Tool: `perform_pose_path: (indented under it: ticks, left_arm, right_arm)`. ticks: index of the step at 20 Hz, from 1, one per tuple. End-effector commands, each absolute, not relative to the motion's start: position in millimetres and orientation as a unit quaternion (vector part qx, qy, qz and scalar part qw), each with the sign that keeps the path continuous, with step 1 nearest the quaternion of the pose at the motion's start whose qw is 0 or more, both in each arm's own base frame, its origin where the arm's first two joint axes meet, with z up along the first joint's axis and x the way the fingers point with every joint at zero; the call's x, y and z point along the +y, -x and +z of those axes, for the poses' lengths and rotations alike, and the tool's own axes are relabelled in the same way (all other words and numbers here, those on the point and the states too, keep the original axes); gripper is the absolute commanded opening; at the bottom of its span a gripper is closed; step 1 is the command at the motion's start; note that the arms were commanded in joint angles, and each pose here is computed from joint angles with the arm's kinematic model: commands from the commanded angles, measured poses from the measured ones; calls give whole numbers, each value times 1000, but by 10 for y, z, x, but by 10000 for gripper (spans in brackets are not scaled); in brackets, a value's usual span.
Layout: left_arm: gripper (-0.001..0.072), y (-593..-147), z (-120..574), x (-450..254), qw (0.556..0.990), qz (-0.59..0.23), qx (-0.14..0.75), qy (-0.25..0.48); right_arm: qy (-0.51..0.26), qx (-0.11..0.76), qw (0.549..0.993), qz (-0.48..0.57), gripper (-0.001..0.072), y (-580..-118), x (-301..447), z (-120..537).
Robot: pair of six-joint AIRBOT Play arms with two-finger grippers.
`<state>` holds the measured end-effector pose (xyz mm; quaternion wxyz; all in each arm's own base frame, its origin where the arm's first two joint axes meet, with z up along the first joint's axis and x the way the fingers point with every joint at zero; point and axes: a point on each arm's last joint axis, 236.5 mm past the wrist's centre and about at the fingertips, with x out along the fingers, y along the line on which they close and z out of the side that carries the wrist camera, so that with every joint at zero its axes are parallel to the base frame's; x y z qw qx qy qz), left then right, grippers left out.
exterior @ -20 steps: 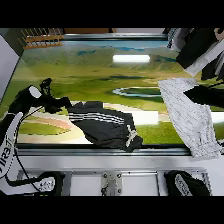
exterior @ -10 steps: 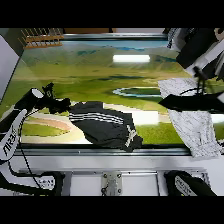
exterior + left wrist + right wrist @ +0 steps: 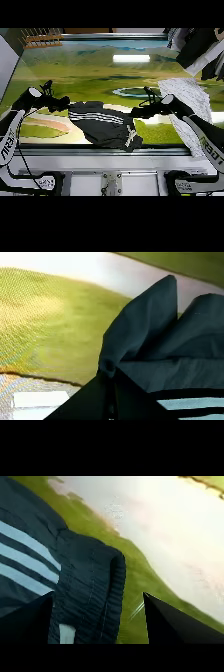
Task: Fold the clothes and pants, and hang the long-sleeved shirts on hangers.
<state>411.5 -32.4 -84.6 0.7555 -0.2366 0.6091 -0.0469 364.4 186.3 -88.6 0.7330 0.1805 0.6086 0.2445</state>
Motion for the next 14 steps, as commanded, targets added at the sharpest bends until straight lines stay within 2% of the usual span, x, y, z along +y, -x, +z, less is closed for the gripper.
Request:
perform_pose_path:
  ticks: [1,4,5,6,7,8,9,12,14]
  left_arm:
    - [5,-4122,-829,-325,757,-48,607,236]
    - [5,-4125,-829,-322,758,-47,606,236]
    - [5,-4126,-828,-321,758,-47,606,236]
    - [5,-4127,-829,-320,758,-47,606,236]
    - [5,-4126,-828,-321,758,-47,606,236]
    - [5,-4125,-829,-320,758,-47,606,236]
    - [5,-4121,-828,-321,757,-47,607,237]
    - [4,-4197,-565,-290,780,-50,581,226]
    - [4,-4383,139,-225,831,-60,516,198]
  right_arm:
    - [-175,608,734,247,594,-3769,2052,-1150]
    - [-189,605,730,254,586,-3800,2181,-1126]
    - [-188,605,729,258,524,-3790,2221,-1117]
    - [-182,605,728,265,427,-3767,2257,-1113]
    - [-174,604,728,272,361,-3745,2293,-1113]
    - [-165,602,729,281,248,-3728,2326,-1109]
    - [-159,599,731,287,36,-3736,2339,-1095]
    - [-145,564,756,300,15,-3949,2323,-751]
    - [-116,503,793,323,15,-4207,2251,-34]
